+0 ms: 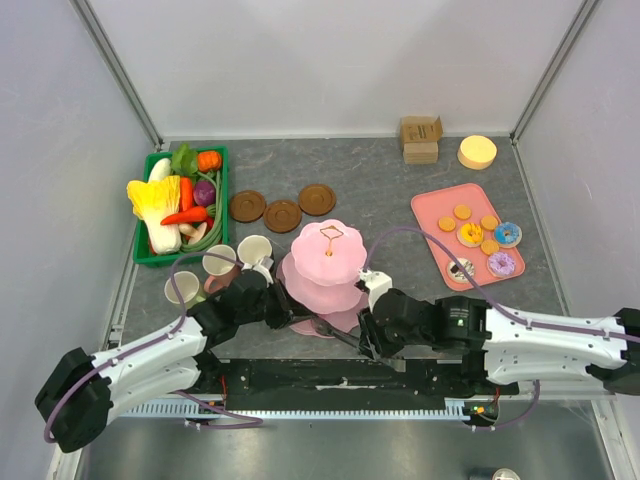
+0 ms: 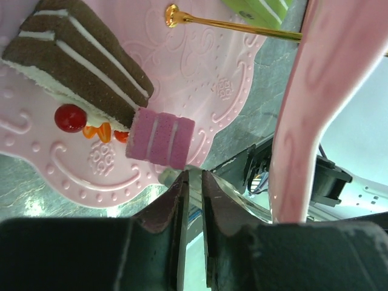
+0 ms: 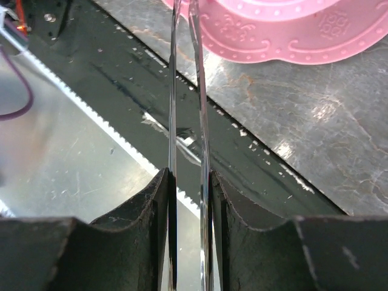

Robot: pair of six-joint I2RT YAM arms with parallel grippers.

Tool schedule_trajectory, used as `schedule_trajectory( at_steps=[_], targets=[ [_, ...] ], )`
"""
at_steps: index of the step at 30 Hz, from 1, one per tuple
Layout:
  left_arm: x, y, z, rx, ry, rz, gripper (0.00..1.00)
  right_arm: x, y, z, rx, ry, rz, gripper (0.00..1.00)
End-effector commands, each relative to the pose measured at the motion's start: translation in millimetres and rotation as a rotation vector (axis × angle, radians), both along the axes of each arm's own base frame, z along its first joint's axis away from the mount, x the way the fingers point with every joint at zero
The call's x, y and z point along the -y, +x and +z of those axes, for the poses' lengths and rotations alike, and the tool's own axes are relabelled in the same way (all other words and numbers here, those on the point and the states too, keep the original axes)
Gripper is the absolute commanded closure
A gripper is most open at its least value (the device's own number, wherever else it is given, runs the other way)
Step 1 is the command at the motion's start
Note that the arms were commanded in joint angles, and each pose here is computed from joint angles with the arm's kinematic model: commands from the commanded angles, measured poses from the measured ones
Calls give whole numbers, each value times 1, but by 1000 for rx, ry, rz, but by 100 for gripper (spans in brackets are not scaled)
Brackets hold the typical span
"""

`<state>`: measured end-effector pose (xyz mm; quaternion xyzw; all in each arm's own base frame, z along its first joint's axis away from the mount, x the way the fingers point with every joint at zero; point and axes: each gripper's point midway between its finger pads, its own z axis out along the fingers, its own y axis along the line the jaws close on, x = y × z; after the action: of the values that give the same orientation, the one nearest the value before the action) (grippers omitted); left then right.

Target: Serve the afternoon tea

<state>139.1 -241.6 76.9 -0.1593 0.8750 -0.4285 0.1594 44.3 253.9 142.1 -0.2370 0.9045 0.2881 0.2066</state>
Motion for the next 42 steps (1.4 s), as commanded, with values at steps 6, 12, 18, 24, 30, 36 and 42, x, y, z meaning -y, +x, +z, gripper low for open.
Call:
schedule_trajectory(
  at_steps=[6,12,18,24,30,36,42],
  targets=[
    [-4,3,15,51,36,-12,74,-9,30,-3,97,-83,-116,62],
    [-16,4,40,123,30,23,44,11,37,3,104,-63,-229,62],
    [-46,5,62,181,116,102,21,28,36,7,96,-61,-273,62],
    [-79,10,86,250,189,215,8,47,35,7,99,-109,-300,60],
    [-98,13,92,272,254,272,7,63,34,2,96,-178,-325,60],
    [-101,14,94,281,268,283,7,71,48,25,143,-114,-427,60],
    [-104,17,99,305,281,291,4,94,57,40,177,-100,-535,59]
  ],
)
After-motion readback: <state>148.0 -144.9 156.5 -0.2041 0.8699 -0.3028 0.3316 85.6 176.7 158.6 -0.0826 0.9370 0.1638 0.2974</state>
